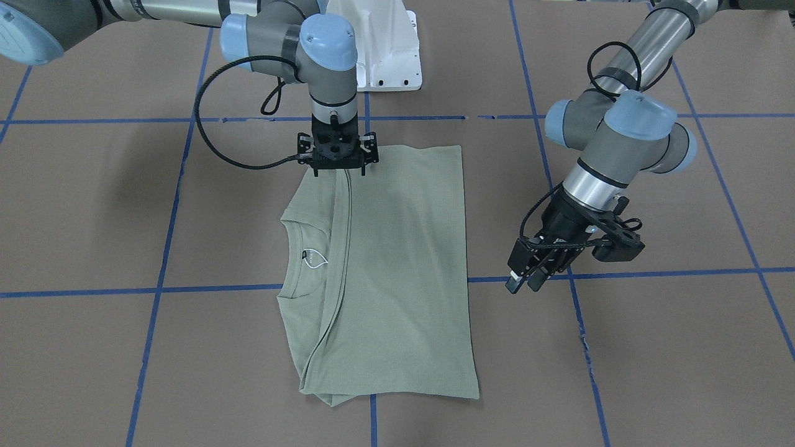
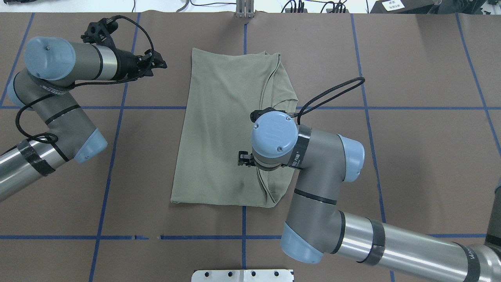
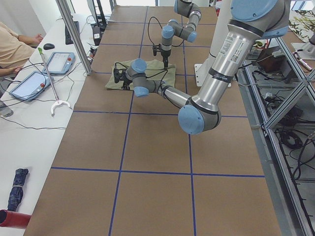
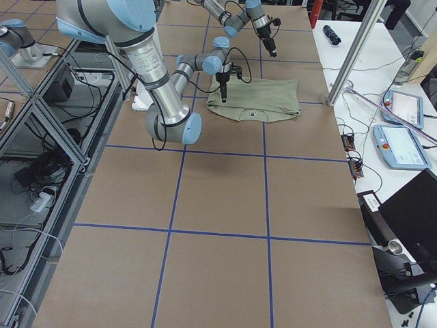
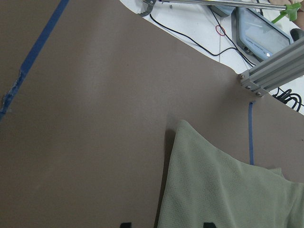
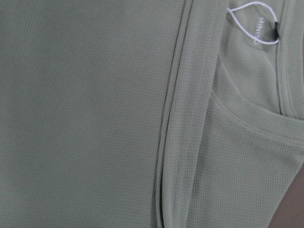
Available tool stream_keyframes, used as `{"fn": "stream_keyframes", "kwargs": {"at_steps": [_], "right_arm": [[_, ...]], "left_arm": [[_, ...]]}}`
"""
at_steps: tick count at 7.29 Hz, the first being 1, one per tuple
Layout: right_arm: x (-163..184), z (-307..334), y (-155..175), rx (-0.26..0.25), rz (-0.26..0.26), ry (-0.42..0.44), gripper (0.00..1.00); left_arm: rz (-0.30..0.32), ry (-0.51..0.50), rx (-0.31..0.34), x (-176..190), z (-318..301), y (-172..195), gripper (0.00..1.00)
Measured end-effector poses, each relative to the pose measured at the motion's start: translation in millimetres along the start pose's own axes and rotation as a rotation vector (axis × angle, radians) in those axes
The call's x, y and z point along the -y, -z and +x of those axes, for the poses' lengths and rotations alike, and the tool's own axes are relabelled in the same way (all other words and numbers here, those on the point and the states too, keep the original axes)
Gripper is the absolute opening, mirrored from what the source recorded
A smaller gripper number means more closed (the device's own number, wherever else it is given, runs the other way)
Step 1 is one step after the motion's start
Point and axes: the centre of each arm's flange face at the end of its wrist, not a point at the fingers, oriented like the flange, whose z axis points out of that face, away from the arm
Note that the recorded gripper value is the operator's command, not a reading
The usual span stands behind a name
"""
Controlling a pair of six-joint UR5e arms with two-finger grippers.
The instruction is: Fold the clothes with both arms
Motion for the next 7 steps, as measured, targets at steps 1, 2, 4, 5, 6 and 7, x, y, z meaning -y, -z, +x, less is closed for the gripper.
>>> {"fn": "stream_keyframes", "kwargs": {"at_steps": [1, 2, 4, 5, 6, 7], "right_arm": [[-7, -4, -8, -0.018, -0.019, 0.028, 1.0], [-11, -3, -19, -0.04, -0.036, 0.044, 1.0], [-15, 9, -31, -0.086, -0.062, 0.056, 1.0], [-19, 24, -32, -0.107, -0.072, 0.075, 1.0], [-25, 51, -31, -0.121, -0.076, 0.091, 1.0], [-31, 81, -30, -0.131, -0.076, 0.103, 1.0]], "left_arm": [[0.0, 0.0, 0.001, 0, -1, 0, 0.59], [-0.001, 0.0, 0.001, 0, -1, 0, 0.59], [-0.002, -0.001, 0.002, 0, -2, -1, 0.59], [-0.002, -0.002, 0.002, -1, -2, -1, 0.59], [-0.003, -0.003, 0.002, -1, -2, -1, 0.59], [-0.003, -0.003, 0.001, -1, -2, 0, 0.59]]}}
